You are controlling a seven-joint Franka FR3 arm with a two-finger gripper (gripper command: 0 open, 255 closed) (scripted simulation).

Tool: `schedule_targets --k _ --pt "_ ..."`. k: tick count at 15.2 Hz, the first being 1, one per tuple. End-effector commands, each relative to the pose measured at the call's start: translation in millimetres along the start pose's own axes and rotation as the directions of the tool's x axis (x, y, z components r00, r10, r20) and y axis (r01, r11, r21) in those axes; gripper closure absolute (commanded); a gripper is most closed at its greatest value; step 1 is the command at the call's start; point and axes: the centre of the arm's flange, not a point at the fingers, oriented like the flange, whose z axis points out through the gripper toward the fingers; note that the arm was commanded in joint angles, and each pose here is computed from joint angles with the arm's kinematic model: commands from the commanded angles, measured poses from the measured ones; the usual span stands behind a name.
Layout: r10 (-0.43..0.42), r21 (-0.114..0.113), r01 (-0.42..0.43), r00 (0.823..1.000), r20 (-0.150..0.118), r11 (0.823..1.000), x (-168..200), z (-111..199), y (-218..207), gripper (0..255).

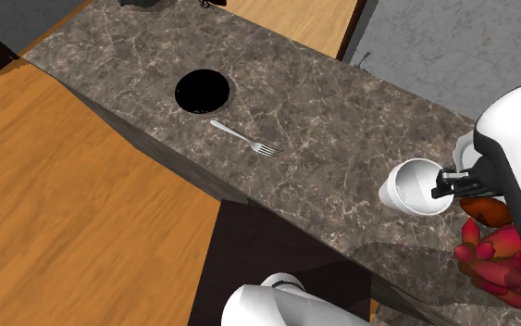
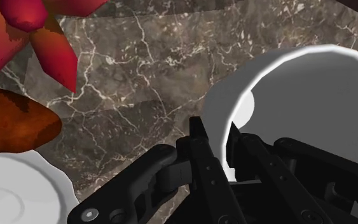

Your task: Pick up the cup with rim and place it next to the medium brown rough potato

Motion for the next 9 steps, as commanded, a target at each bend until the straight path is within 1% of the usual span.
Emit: schedule_targets --k 1,9 --pt "0.0 0.0 0.0 1.0 -0.001 1.0 -0.7 9.9 1.0 255" --pt "0.0 0.0 0.0 1.0 -0.001 1.0 1.2 52.0 4.8 255"
